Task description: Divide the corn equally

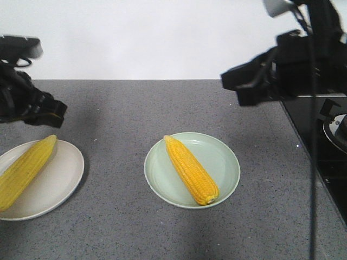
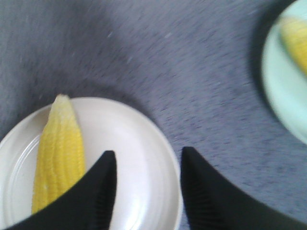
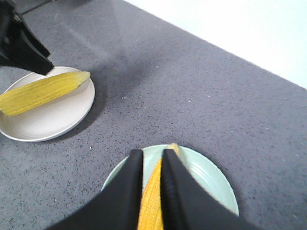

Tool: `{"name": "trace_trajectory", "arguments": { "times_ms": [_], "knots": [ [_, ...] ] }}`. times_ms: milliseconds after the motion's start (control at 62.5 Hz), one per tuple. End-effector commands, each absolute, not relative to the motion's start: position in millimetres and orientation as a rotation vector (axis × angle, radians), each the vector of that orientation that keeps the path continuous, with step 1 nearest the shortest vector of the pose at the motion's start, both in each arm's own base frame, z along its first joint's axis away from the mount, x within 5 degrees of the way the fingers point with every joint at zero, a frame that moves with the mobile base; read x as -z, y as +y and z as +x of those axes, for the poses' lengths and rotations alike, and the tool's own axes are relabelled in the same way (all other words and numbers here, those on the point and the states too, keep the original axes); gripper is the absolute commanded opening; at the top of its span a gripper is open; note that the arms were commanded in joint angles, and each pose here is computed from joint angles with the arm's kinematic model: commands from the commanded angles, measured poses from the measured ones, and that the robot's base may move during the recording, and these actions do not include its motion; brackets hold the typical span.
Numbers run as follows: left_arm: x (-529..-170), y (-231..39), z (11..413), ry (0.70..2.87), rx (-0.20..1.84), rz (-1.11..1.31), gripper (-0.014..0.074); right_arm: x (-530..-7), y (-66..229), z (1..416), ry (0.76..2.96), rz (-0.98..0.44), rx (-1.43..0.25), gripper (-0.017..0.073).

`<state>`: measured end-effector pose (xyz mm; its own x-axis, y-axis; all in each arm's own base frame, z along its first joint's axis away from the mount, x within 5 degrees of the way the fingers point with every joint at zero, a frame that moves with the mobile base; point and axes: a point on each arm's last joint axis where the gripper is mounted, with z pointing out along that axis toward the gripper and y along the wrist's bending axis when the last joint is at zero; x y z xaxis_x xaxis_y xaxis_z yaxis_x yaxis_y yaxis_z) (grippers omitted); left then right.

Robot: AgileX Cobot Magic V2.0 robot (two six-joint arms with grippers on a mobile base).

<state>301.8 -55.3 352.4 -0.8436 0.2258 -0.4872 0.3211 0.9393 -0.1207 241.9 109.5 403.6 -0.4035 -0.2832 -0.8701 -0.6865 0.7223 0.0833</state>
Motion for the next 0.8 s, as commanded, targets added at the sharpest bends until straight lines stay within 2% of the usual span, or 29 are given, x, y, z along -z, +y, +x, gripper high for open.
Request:
{"name": "trace_trajectory", "arguments": {
  "times_ms": [0,192,256,336,464,576,688,784],
  "knots": [
    [-398,-59,274,2.410,0.340,0.435,0.0186,-423,98,214,1.861,-0.665,-0.502,-0.0013],
    [-436,-59,229,2.179,0.343,0.532,0.0026,-416,79,162,1.789,-0.659,-0.407,-0.0008],
    [-440,-59,216,2.095,0.343,0.572,-0.0009,-408,73,149,1.789,-0.639,-0.386,-0.0006],
    [-438,-60,196,2.018,0.361,0.596,-0.0008,-392,64,131,1.783,-0.596,-0.356,-0.0006],
    [-413,-60,171,1.945,0.390,0.624,-0.0007,-355,51,109,1.780,-0.553,-0.278,-0.0006],
    [-375,-60,151,1.923,0.406,0.643,-0.0008,-319,44,96,1.816,-0.523,-0.257,-0.0006],
    [-333,-57,139,1.938,0.412,0.585,-0.0008,-289,41,86,1.862,-0.524,-0.254,-0.0006],
    [-313,-54,134,1.946,0.425,0.499,-0.0008,-272,40,81,1.888,-0.528,-0.257,-0.0006]
  ]
}}
